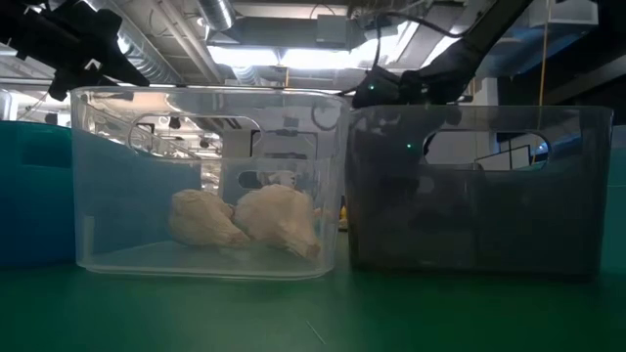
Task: Sort produce into baskets
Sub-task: Put the white garlic into the transparent bin
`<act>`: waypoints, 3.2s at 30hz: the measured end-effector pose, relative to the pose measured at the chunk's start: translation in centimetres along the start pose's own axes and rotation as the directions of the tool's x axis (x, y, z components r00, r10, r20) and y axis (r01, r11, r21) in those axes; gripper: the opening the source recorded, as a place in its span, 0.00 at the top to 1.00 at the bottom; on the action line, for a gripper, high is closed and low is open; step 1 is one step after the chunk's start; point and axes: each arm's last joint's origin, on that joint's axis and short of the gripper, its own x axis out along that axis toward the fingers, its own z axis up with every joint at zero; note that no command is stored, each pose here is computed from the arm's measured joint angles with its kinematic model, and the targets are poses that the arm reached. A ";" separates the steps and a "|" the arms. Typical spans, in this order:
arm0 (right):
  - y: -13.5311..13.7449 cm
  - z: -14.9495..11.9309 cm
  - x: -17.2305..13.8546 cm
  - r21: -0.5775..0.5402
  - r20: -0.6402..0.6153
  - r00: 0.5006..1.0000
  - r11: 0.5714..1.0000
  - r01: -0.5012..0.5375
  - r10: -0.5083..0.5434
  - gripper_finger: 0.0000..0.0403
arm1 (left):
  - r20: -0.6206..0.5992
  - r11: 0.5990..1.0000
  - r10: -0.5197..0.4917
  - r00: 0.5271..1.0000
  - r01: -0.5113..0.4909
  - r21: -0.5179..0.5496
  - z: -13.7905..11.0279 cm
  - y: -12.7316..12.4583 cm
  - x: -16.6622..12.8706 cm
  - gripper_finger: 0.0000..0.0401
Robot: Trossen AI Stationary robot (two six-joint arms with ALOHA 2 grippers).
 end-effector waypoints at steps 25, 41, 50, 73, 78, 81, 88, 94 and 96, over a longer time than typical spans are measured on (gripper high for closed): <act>-0.2 -0.7 1.1 0.078 -0.072 0.994 0.993 0.084 -0.078 0.40 | 0.000 1.000 0.001 1.000 -0.001 -0.002 0.0 0.0 0.0 0.41; -0.2 -0.8 1.1 0.076 -0.073 0.993 0.992 0.098 -0.093 0.67 | 0.000 1.000 0.001 1.000 -0.001 -0.001 0.0 0.0 0.0 0.41; -0.3 -0.2 -0.6 0.083 -0.045 0.993 0.990 0.110 -0.106 0.64 | 0.000 1.000 0.000 1.000 0.000 0.000 0.0 0.0 0.0 0.41; 7.0 4.9 -4.0 -0.121 0.326 0.923 0.977 -0.176 0.206 0.64 | 0.000 1.000 0.001 1.000 -0.001 -0.001 0.0 0.0 0.0 0.41; 9.2 6.9 -5.2 -0.234 0.380 0.887 0.955 -0.181 0.261 0.64 | 0.000 1.000 0.000 1.000 0.000 -0.001 0.0 0.0 0.0 0.41; 10.7 8.0 -6.0 -0.335 0.407 0.853 0.922 -0.194 0.327 0.64 | 0.000 1.000 0.000 1.000 0.000 -0.001 0.0 0.0 0.0 0.41; 13.4 9.0 -7.1 -0.482 0.436 0.756 0.836 -0.262 0.488 0.64 | 0.000 1.000 0.001 1.000 -0.001 -0.002 0.0 0.0 0.0 0.41; 14.3 9.2 -6.7 -0.500 0.465 0.726 0.827 -0.256 0.506 0.64 | 0.000 1.000 0.000 1.000 0.000 -0.002 0.0 0.0 0.0 0.41; 14.6 9.3 -5.9 -0.504 0.473 0.714 0.824 -0.261 0.516 0.64 | 0.000 1.000 0.001 1.000 -0.001 -0.003 0.0 0.0 0.0 0.41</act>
